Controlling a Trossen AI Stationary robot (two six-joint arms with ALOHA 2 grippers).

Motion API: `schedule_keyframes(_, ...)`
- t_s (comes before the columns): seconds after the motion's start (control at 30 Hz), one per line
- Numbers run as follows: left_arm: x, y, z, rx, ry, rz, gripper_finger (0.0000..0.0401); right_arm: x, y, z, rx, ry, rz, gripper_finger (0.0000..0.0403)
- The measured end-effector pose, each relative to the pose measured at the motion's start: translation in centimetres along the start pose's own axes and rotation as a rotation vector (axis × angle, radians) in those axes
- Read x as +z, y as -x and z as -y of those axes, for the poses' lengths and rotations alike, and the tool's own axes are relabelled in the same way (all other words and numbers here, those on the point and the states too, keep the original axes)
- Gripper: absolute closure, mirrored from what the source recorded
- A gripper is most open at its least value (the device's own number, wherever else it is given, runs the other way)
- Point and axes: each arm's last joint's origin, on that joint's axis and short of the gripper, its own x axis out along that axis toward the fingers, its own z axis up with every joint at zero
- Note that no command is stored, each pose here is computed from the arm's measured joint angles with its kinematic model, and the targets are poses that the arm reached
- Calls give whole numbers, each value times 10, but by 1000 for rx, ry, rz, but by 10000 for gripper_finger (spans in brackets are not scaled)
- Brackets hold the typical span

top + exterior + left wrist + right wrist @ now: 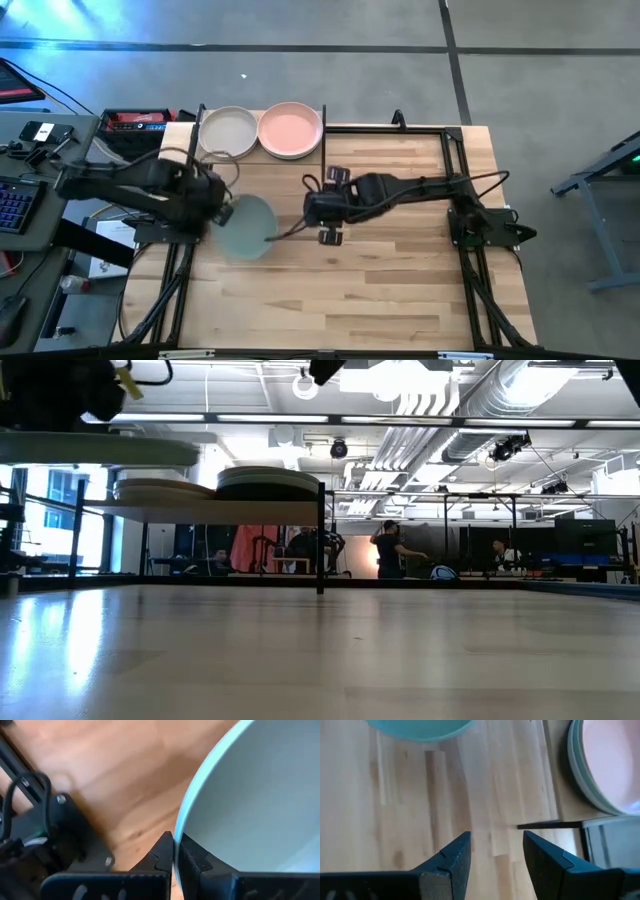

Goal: Place and stack plates onto a shelf
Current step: Stack the light blue plate on top of the white plate on the shelf

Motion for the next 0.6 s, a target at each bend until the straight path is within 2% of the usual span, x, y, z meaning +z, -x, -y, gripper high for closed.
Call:
schedule_keyframes(0.33,32,43,-20,-14,275,315,400,3,-16,38,-21,111,-36,247)
schedule_keyframes(0.6,55,92,-33,78,427,618,399,3,-25,60,43,152,-55,247)
